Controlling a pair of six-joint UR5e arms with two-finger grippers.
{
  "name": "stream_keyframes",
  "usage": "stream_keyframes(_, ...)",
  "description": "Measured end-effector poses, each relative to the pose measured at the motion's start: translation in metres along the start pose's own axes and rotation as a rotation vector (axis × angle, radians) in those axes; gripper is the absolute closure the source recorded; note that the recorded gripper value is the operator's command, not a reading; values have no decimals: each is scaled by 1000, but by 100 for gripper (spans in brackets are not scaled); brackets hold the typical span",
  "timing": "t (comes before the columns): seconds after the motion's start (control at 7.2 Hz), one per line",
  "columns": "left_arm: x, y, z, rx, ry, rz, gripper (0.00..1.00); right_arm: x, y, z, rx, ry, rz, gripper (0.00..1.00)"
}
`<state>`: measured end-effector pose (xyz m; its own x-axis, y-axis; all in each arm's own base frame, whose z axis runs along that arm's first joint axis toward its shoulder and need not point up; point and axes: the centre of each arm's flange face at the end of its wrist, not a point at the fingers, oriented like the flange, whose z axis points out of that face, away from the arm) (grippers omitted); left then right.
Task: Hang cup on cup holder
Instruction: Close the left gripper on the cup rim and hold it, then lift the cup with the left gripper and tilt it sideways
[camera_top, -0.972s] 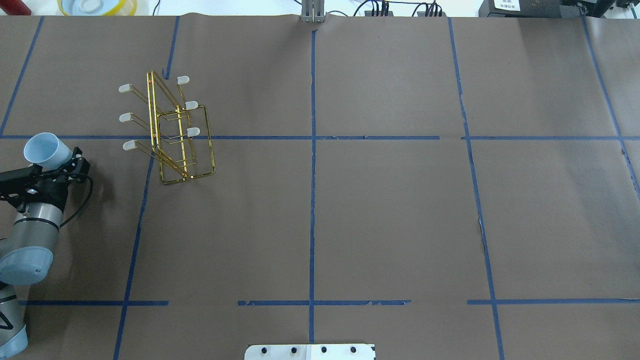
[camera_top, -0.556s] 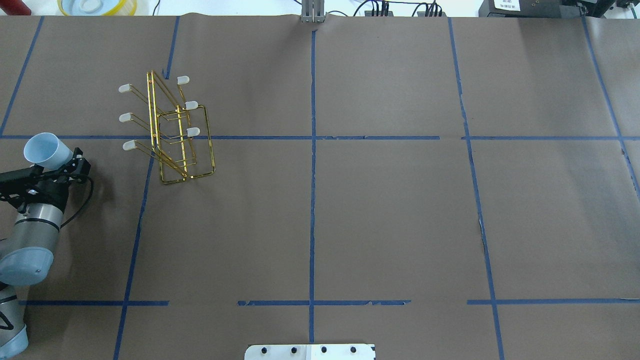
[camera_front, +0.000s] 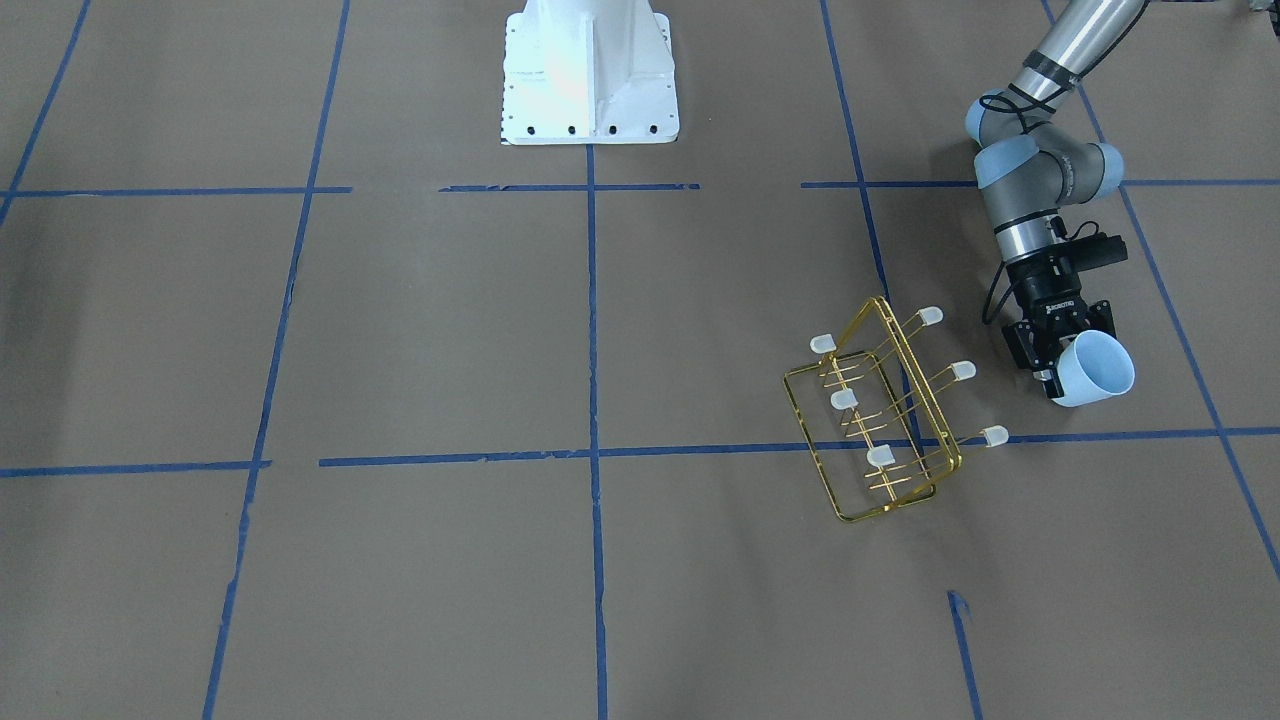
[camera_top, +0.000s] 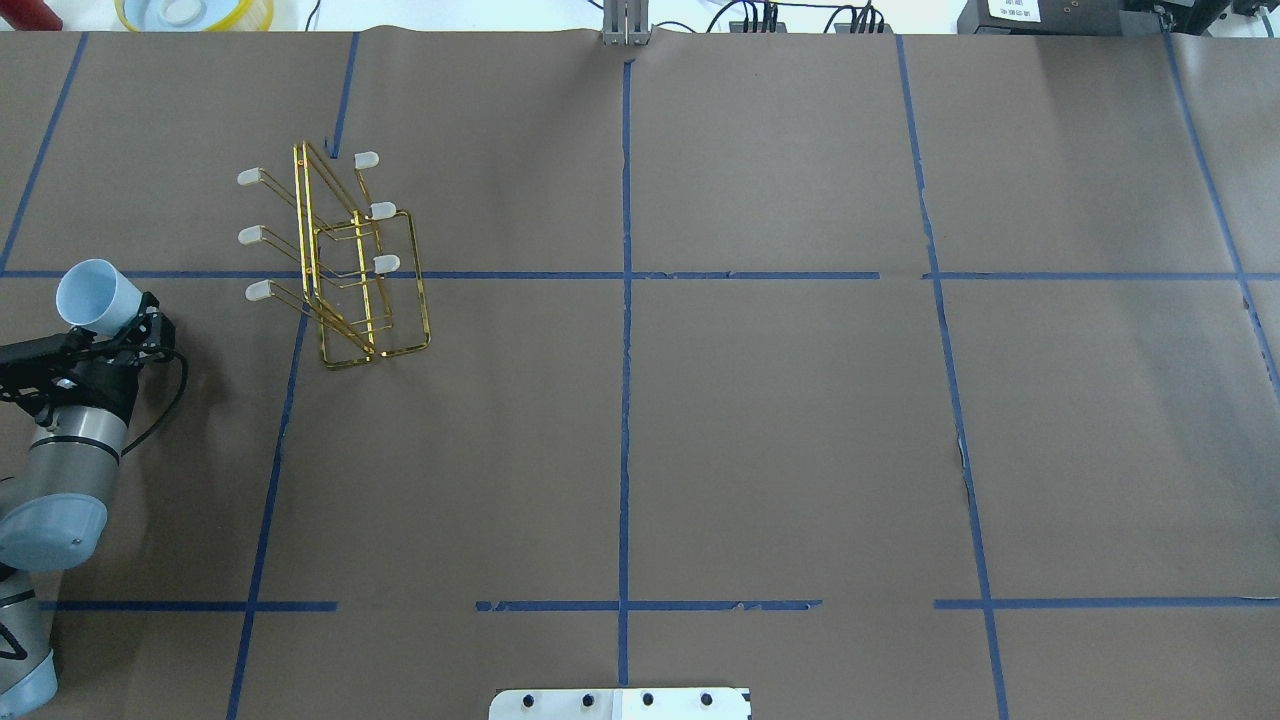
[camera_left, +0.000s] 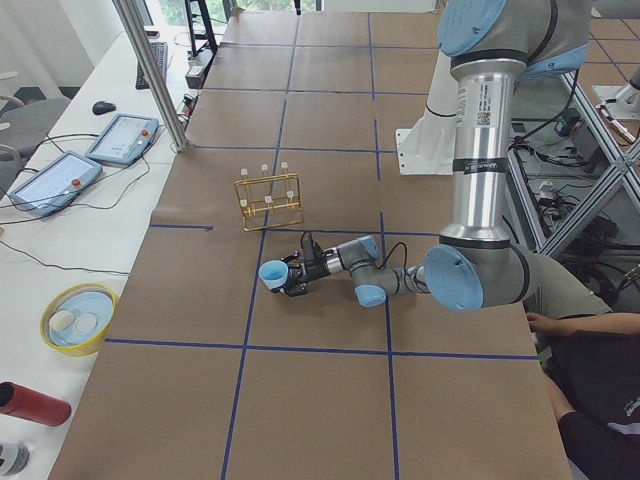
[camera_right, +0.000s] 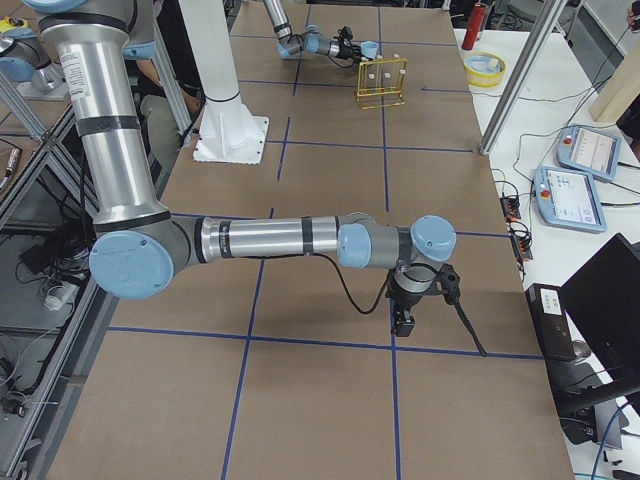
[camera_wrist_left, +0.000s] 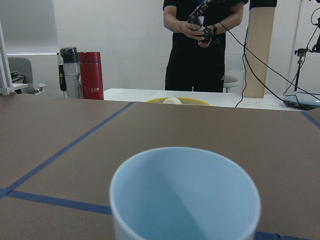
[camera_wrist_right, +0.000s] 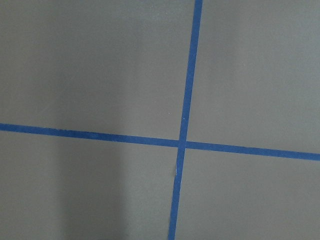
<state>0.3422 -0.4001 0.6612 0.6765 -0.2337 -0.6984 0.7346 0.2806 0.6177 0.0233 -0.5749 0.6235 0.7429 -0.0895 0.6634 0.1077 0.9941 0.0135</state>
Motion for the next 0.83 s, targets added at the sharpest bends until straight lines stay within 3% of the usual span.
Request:
stream_keyframes(0.42, 25, -49, -13, 33, 38, 33, 63, 0, 0, 0, 0, 0, 0, 0)
stream_keyframes(0.83, 25, -115, -51, 65, 78, 131, 80, 0, 0, 0, 0, 0, 0, 0)
